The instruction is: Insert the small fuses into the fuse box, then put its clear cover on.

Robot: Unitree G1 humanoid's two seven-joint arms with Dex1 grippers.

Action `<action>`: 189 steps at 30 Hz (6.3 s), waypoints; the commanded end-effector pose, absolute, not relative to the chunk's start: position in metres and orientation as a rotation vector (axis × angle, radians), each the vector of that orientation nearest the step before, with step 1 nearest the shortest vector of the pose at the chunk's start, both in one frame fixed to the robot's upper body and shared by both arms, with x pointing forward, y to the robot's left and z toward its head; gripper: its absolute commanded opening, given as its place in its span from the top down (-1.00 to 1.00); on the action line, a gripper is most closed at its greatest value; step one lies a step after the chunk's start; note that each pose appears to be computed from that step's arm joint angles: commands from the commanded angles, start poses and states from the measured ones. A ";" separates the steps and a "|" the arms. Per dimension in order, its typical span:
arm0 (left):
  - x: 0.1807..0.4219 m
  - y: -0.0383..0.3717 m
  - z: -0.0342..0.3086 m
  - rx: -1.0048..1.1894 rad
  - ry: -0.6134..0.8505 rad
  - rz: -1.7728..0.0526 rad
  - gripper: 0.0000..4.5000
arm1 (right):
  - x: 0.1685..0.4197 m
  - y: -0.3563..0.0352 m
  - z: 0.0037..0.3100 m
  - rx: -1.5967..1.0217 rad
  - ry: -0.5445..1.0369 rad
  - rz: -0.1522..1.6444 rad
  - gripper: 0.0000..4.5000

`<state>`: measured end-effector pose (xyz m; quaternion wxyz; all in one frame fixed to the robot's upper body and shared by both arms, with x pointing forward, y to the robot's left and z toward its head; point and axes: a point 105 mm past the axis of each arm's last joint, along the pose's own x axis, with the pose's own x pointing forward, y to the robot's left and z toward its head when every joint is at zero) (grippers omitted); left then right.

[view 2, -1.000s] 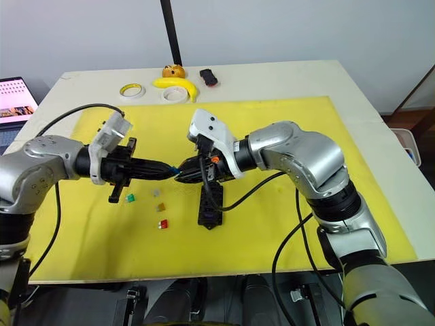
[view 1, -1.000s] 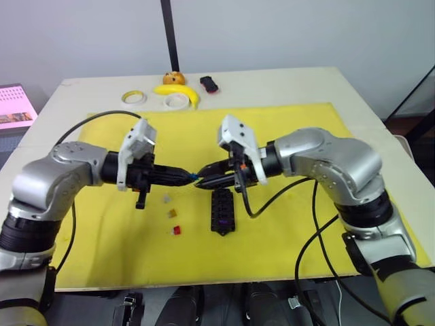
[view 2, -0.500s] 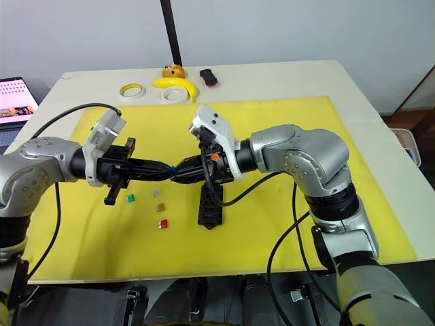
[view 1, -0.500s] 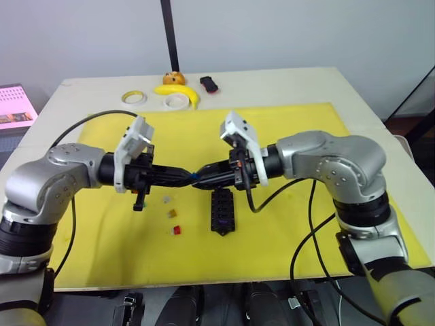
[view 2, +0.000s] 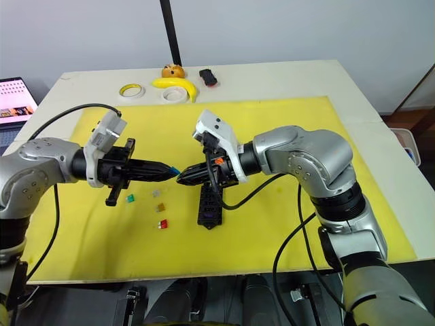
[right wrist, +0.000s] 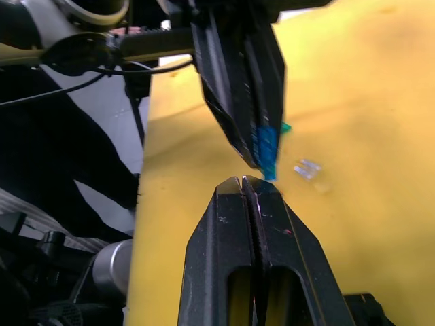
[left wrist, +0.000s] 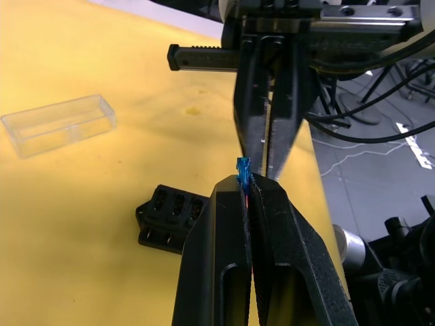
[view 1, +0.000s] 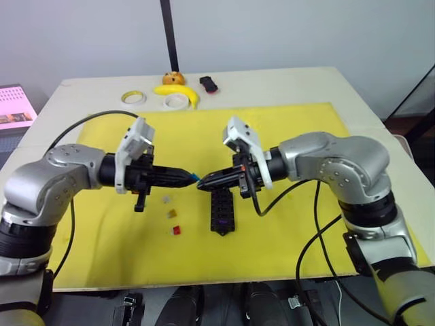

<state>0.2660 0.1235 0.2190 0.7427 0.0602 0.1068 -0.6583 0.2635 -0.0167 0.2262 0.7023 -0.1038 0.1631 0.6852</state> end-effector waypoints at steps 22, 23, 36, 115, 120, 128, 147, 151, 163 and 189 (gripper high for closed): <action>0.260 0.120 0.222 0.161 0.199 -1.463 1.00 | 0.263 -0.020 0.235 -0.290 0.280 1.541 0.43; 0.260 0.121 0.222 0.162 0.201 -1.464 1.00 | 0.264 -0.021 0.236 -0.288 0.280 1.537 0.43; 0.257 0.122 0.221 0.169 0.200 -1.463 1.00 | 0.270 -0.029 0.238 -0.286 0.291 1.508 0.43; 0.252 0.130 0.171 0.604 0.264 -1.416 -0.96 | 0.259 -0.042 0.208 -0.899 0.589 1.454 1.00; 0.249 0.124 0.168 0.598 0.256 -1.420 -0.96 | 0.264 -0.039 0.202 -0.922 0.602 1.433 1.00; 0.250 0.116 0.161 0.613 0.240 -1.406 -0.96 | 0.269 -0.038 0.190 -0.936 0.643 1.404 1.00; 0.253 0.108 0.156 0.579 0.214 -1.387 -0.96 | 0.264 -0.039 0.185 -0.948 0.680 1.428 1.00; 0.253 0.107 0.155 0.581 0.211 -1.384 -0.96 | 0.264 -0.039 0.185 -0.951 0.683 1.428 1.00; 0.250 0.107 0.151 0.613 0.221 -1.403 -0.96 | 0.267 -0.039 0.180 -0.972 0.675 1.411 1.00; 0.252 0.107 0.149 0.633 0.213 -1.389 -0.96 | 0.269 -0.040 0.167 -1.050 0.673 1.390 1.00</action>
